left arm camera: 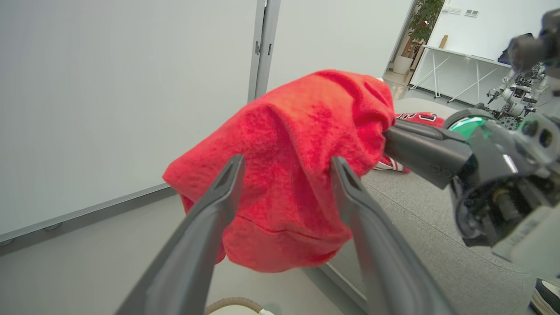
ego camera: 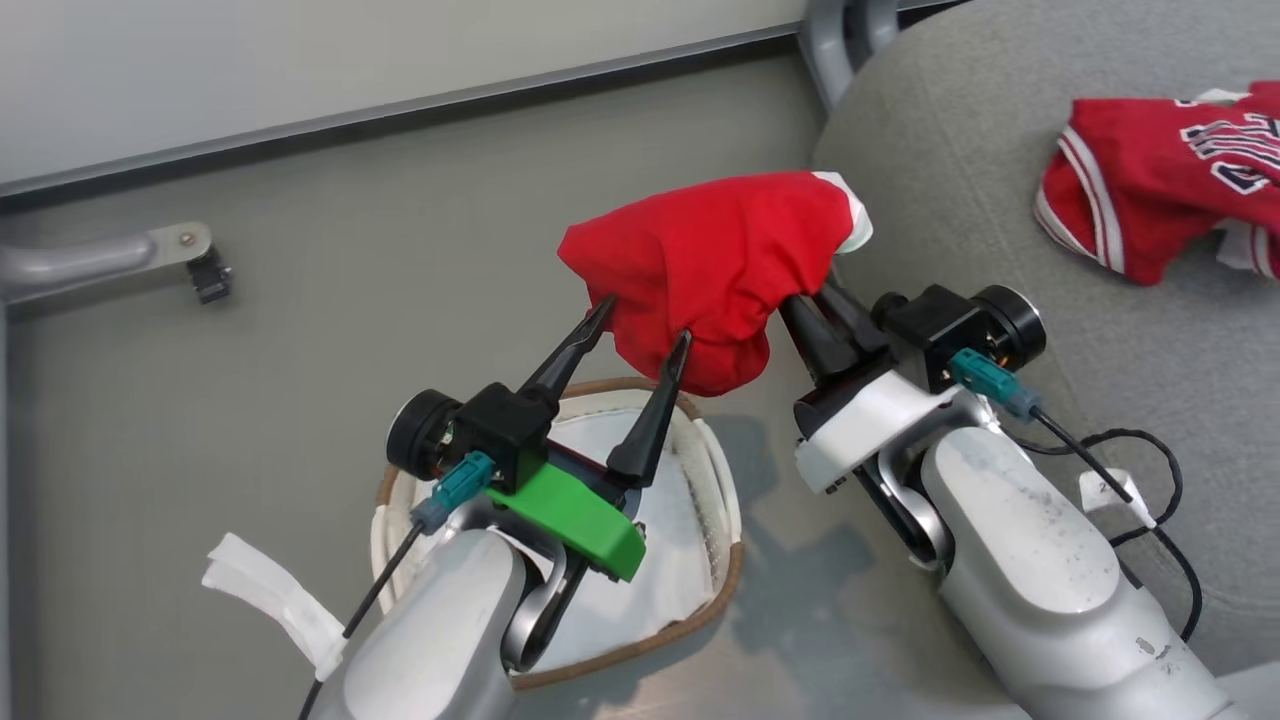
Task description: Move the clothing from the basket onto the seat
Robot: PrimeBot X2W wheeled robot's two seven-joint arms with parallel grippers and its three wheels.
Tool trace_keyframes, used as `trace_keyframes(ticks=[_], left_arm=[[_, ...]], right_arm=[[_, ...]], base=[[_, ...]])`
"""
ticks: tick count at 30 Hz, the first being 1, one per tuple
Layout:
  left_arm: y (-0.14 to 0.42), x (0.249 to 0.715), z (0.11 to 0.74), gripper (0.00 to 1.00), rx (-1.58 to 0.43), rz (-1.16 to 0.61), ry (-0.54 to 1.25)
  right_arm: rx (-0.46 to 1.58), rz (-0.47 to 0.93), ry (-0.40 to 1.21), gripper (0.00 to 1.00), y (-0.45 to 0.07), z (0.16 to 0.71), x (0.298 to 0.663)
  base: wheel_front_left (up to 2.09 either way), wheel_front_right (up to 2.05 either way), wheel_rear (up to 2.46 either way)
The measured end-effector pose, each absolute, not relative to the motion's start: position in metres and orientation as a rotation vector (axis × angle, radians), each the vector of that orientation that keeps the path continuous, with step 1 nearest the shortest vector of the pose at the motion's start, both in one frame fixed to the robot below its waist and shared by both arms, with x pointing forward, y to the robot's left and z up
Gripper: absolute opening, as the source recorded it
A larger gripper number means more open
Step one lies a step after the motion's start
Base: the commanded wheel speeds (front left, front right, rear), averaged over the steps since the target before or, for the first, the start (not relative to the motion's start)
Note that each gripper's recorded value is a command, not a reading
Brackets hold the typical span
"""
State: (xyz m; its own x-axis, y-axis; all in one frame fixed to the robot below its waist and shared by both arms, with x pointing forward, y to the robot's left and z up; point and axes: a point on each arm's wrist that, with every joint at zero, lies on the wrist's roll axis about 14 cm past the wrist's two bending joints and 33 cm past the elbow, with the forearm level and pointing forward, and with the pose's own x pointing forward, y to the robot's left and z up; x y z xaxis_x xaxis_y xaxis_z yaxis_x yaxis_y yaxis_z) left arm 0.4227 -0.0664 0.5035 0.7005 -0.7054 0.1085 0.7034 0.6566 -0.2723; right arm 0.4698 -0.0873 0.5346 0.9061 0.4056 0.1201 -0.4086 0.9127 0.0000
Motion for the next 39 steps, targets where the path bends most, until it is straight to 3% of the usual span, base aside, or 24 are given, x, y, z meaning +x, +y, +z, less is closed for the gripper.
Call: trace_keyframes(ticks=[24, 32, 39], left_arm=[[-0.17, 0.394, 0.486, 1.0, -0.324, -1.113, 0.072], [-0.185, 0.382, 0.481, 1.0, -0.332, -1.167, 0.092], [-0.182, 0.392, 0.469, 1.0, -0.331, -1.153, 0.112]], right_arm=[[0.022, -0.022, -0.126, 0.0, -0.233, 0.544, 0.404], [0.006, -0.092, -0.124, 0.0, -0.255, 0.544, 0.392], [-0.069, -0.111, -0.172, 0.0, -0.273, 0.567, 0.407]], base=[[0.0, 0.0, 0.0], [0.0, 0.0, 0.0], [0.0, 0.0, 0.0]])
